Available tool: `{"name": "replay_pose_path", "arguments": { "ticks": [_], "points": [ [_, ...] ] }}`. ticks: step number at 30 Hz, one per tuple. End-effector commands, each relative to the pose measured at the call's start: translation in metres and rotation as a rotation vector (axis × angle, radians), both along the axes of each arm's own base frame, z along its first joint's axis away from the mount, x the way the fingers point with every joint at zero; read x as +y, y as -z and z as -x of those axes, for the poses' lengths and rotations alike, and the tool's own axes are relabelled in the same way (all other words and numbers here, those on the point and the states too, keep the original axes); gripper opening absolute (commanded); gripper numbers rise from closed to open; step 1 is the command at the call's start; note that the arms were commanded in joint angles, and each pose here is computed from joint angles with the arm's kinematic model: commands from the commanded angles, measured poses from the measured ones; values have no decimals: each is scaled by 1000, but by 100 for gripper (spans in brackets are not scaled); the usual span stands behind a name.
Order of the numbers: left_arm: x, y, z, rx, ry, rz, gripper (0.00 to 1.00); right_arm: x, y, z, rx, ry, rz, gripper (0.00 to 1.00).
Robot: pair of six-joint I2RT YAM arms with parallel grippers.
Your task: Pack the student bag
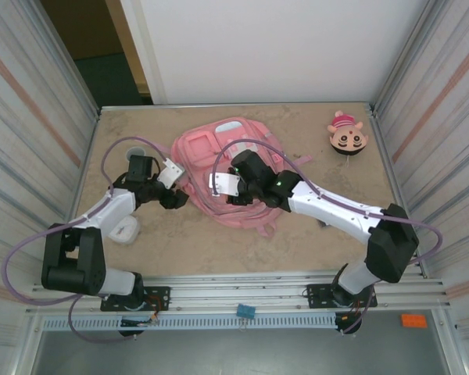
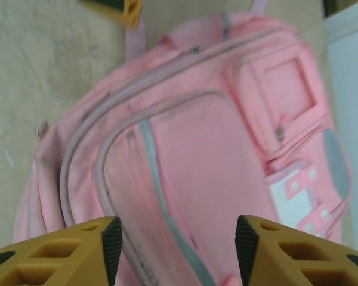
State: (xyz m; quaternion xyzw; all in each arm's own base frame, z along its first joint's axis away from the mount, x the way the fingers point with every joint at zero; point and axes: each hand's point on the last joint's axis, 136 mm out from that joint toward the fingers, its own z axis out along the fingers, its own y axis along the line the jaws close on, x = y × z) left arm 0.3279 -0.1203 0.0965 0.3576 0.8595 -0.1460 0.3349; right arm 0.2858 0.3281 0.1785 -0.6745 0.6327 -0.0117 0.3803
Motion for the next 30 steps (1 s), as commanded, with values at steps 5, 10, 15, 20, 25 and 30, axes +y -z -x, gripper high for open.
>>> {"name": "replay_pose_path", "arguments": {
  "ticks": [5, 10, 15, 20, 25, 30],
  "points": [
    [-8, -12, 12, -20, 47, 58, 69, -19, 61, 8, 108, -155, 102, 63],
    [-8, -9, 19, -13, 47, 65, 70, -25, 66, -2, 112, -170, 86, 63],
    [-14, -10, 22, -2, 74, 98, 72, -24, 76, -11, 108, -177, 91, 62],
    [-13, -9, 21, 0, 70, 91, 72, -22, 86, -22, 95, -179, 118, 61],
    [-10, -7, 21, -4, 57, 73, 71, -18, 91, -37, 72, -151, 103, 51],
    [-8, -5, 21, -7, 57, 60, 72, -15, 74, -44, 17, -141, 84, 16]
  ]
}}
